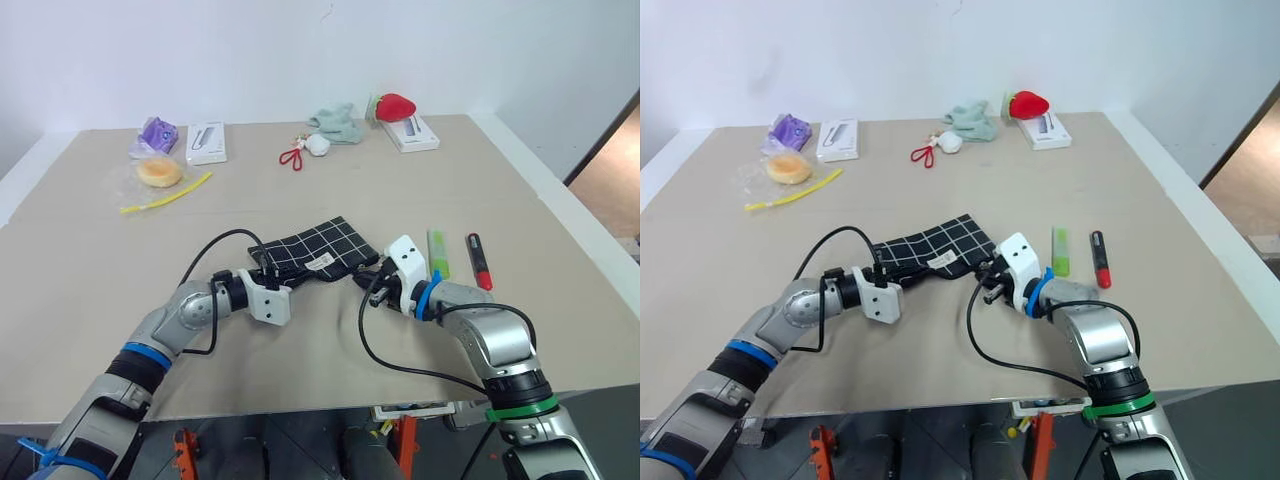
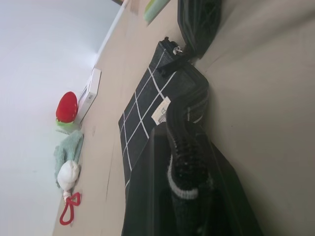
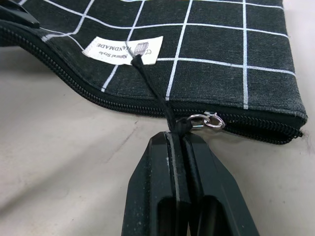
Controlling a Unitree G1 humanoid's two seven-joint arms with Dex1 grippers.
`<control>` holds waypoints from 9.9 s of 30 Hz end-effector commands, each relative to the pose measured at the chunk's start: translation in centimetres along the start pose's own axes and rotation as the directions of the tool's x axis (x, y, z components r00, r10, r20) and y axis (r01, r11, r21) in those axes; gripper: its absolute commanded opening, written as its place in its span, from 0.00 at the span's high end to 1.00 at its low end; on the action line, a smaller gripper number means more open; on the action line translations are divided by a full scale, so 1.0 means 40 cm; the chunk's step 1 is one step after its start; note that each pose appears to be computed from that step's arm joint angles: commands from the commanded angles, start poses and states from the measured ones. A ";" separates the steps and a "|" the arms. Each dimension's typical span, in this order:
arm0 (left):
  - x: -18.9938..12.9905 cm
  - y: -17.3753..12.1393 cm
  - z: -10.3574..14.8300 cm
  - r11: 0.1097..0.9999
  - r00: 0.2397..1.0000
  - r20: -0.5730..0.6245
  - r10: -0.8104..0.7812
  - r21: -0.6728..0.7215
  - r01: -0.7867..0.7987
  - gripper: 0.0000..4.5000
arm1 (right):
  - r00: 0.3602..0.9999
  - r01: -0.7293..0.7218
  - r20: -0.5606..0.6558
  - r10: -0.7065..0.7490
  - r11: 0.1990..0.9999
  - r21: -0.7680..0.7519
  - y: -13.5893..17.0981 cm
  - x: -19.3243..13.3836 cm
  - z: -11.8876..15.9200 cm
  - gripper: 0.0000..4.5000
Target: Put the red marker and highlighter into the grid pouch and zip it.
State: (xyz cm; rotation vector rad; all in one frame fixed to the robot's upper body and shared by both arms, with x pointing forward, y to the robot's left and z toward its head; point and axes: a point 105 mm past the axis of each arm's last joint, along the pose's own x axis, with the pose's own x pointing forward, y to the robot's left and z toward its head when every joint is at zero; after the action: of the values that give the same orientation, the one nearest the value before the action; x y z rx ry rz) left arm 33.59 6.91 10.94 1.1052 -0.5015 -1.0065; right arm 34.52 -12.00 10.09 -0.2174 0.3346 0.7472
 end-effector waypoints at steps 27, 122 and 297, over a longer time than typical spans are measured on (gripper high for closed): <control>-0.005 -0.048 0.001 0.994 1.000 -0.020 -0.023 -0.111 0.020 1.00 | 0.965 -0.138 0.222 0.137 0.990 -0.008 0.064 -0.084 0.113 0.82; 0.009 0.163 0.203 0.897 0.912 0.396 0.107 -0.434 0.082 1.00 | 0.956 -0.151 -0.060 0.289 0.306 -0.940 0.003 -0.109 0.196 0.87; -0.012 0.178 0.132 0.694 0.925 0.245 0.291 -0.720 -0.028 1.00 | 0.941 -0.215 -0.028 0.337 0.533 -0.818 0.013 -0.180 0.322 0.13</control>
State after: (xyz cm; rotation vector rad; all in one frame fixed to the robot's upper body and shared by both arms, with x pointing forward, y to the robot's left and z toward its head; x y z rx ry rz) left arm 32.68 5.62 18.24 0.1667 -0.3616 -1.0960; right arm 32.12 -12.33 23.79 -1.0007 -0.1140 1.2158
